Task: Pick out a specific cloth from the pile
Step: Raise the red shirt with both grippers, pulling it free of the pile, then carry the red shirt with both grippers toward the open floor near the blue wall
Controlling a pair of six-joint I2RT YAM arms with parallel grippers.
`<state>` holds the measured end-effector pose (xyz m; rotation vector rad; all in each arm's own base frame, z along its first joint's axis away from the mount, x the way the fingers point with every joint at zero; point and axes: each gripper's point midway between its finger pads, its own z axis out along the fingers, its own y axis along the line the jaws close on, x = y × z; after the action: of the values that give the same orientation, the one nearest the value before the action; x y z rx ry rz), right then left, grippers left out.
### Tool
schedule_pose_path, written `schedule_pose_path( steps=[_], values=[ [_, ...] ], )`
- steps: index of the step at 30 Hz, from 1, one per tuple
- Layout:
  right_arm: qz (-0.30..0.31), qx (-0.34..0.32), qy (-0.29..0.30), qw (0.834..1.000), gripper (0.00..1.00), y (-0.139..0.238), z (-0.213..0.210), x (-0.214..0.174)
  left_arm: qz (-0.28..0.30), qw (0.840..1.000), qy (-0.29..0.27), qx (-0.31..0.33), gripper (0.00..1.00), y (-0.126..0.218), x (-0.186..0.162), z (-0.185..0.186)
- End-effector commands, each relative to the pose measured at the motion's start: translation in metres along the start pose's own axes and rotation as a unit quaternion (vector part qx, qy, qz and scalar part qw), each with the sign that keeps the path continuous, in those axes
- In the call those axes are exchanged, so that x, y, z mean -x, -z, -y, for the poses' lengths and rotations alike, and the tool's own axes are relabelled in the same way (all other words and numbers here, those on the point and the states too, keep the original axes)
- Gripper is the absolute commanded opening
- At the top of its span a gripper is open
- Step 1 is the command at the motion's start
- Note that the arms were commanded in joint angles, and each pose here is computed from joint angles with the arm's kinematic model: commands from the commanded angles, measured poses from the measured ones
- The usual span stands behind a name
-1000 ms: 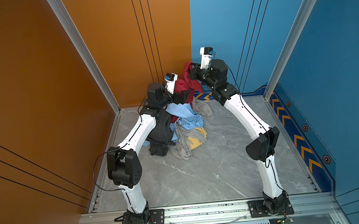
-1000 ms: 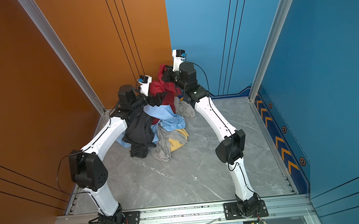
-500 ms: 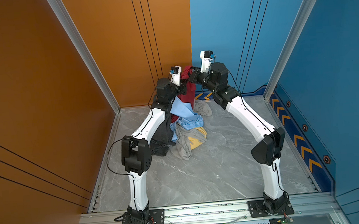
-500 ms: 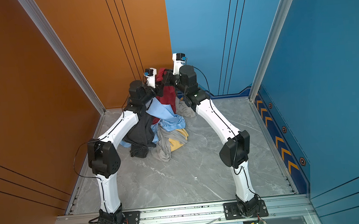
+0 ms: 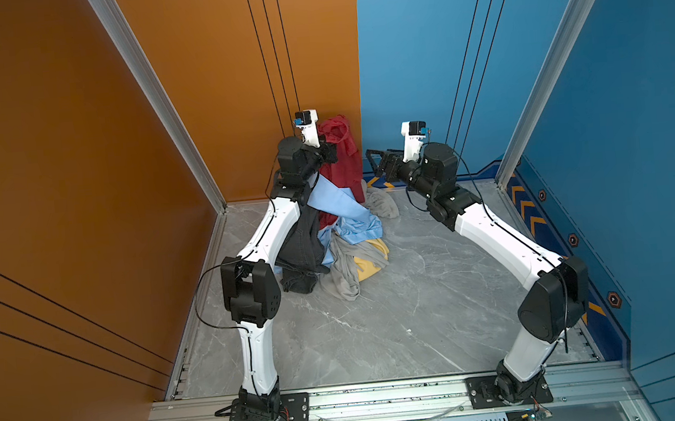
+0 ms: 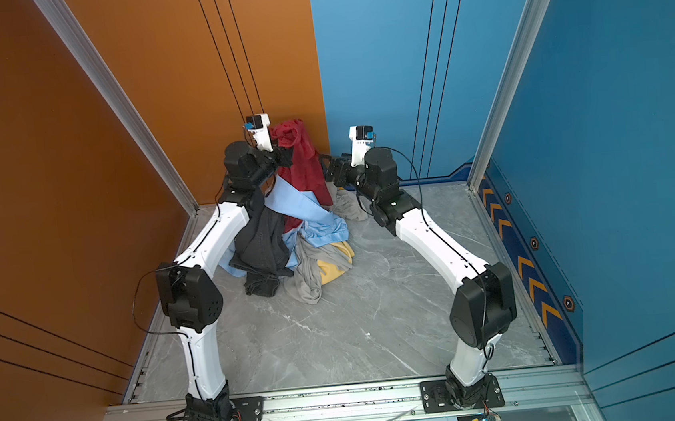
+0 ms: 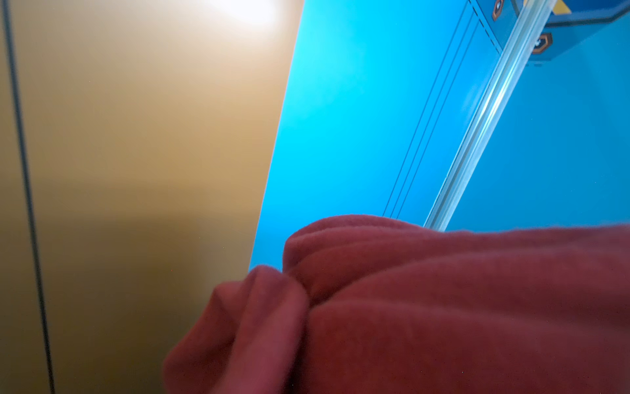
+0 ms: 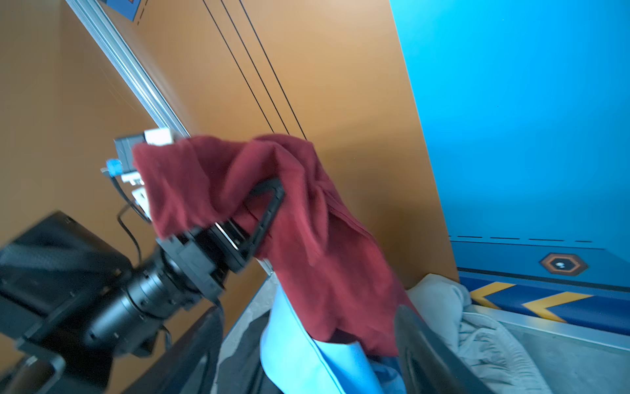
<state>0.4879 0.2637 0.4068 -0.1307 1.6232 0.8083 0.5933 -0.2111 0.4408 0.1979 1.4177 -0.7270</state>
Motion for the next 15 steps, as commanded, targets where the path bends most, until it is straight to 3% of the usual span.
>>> schedule_pose_path(
  steps=[1,15],
  values=[
    [0.002,0.016,0.041,0.999,0.86,-0.003,0.002,-0.015,0.083,0.996,0.005,-0.036,0.0,0.025,0.093,0.034],
    [0.013,0.104,0.072,0.992,0.95,-0.094,-0.045,-0.074,0.043,0.994,0.067,-0.078,0.0,0.046,0.115,0.088]
  ],
)
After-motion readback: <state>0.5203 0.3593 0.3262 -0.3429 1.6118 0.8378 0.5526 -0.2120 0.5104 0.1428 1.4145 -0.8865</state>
